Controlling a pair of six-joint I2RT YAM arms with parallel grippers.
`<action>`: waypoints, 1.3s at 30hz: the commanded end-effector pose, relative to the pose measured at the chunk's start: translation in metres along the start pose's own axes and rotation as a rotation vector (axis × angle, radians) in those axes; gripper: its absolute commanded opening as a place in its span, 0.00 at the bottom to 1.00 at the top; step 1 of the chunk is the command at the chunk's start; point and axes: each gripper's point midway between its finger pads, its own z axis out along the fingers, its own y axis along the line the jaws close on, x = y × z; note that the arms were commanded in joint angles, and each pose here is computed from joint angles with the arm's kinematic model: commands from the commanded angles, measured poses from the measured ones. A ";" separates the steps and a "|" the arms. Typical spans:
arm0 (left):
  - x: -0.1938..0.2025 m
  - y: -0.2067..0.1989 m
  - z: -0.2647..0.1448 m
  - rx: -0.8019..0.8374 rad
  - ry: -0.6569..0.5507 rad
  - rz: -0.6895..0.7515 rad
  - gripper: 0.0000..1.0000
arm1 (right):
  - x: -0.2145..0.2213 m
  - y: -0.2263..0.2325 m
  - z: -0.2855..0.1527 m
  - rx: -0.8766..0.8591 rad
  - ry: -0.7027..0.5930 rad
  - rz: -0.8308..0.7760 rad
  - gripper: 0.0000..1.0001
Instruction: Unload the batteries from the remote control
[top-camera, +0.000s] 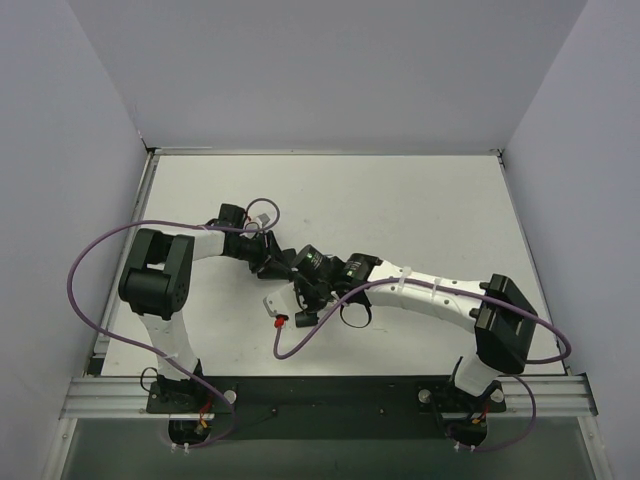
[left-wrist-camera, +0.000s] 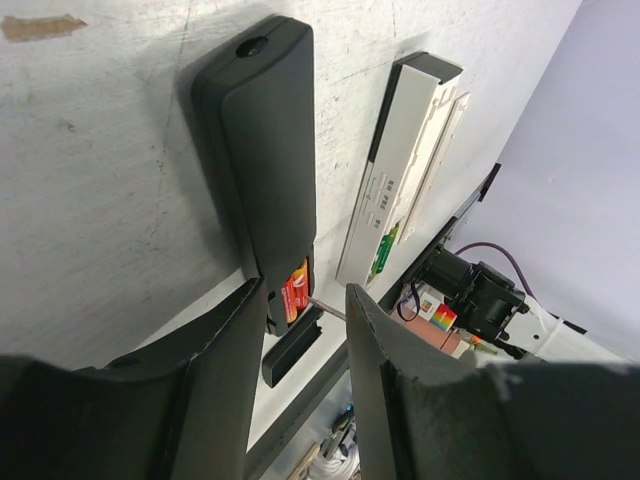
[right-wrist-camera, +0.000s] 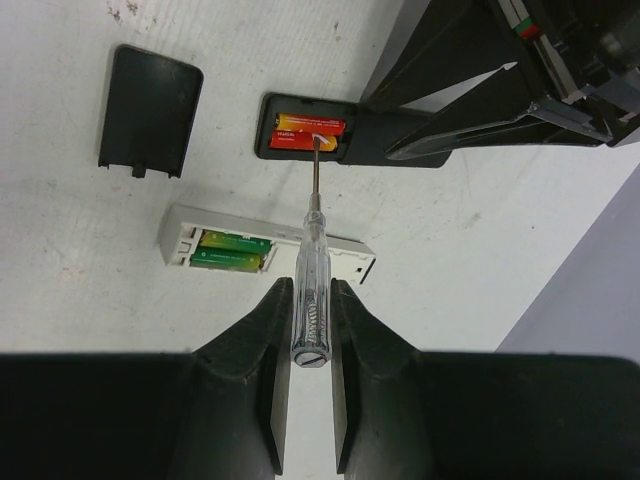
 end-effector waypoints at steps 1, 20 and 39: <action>-0.011 -0.019 0.001 0.070 -0.012 0.062 0.47 | -0.005 -0.003 -0.006 -0.023 0.000 -0.042 0.00; -0.005 -0.005 0.000 -0.002 -0.005 0.054 0.46 | -0.006 -0.001 0.002 -0.070 0.014 -0.087 0.00; -0.003 0.003 0.008 -0.043 0.006 0.064 0.41 | -0.011 -0.012 0.016 -0.125 -0.014 -0.143 0.00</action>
